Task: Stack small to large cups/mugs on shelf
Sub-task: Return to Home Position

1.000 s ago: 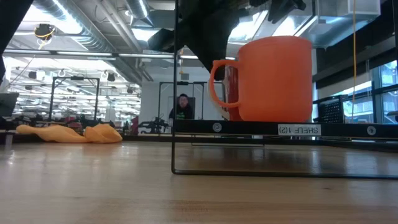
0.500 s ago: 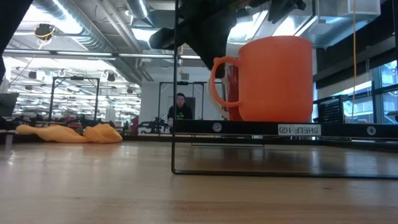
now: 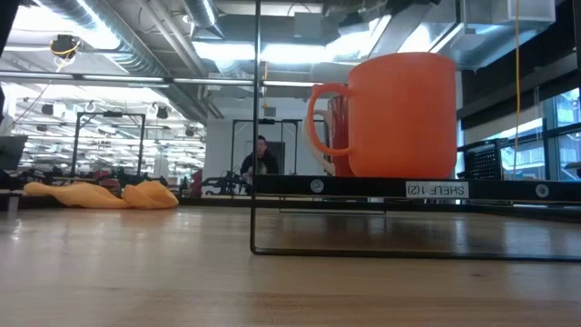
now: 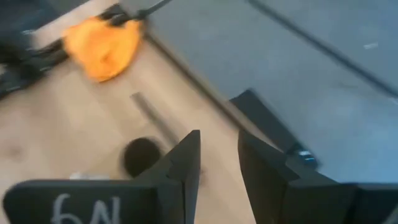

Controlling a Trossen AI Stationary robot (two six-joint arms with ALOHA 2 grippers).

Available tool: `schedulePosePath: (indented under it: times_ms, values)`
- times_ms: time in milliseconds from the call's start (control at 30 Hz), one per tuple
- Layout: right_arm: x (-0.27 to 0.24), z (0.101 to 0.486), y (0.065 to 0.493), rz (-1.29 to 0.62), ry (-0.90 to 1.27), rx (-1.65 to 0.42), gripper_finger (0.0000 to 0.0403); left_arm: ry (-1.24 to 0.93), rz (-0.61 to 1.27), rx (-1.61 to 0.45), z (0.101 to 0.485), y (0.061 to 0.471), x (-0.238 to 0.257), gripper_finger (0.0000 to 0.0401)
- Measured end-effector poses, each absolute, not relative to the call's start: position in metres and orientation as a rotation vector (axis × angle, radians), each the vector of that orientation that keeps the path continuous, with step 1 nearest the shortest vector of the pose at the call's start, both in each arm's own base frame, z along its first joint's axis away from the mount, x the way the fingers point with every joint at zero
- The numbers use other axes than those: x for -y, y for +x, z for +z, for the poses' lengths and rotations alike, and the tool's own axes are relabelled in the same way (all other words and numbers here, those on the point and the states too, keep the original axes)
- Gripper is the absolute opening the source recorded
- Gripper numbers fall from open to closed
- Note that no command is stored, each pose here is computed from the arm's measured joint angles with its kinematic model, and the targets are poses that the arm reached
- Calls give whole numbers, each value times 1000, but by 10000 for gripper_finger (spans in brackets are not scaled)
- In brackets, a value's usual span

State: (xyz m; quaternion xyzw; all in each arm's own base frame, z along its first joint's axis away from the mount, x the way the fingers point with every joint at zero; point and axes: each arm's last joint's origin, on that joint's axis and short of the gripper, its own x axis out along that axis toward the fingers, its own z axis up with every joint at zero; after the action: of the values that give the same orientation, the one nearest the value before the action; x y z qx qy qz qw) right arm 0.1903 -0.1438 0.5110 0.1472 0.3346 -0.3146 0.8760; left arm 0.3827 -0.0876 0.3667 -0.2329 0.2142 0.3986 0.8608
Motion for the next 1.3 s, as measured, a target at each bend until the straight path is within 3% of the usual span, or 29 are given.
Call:
schedulePosePath:
  times_ms: [167, 300, 400, 667, 1000, 1133, 1300]
  values:
    - [124, 509, 201, -443, 379, -714, 110, -553, 806, -315, 396, 367, 92, 6]
    - [101, 511, 216, -180, 413, -686, 110, -425, 788, -164, 413, 370, 105, 1]
    - [71, 525, 221, -13, 360, -582, 110, -275, 649, -242, 418, 375, 109, 3]
    - [-2, 544, 228, -114, 335, -425, 110, -104, 189, -309, 443, 369, 101, 17]
    - [-120, 560, 261, -53, 203, -59, 110, -135, -382, 46, 506, 327, 61, 7]
    - [-164, 561, 264, -66, 185, 40, 110, -176, -359, 90, 506, 301, 64, 4]
    - [-196, 529, 293, -117, 177, -40, 110, -260, -166, 145, 477, 261, 61, 1]
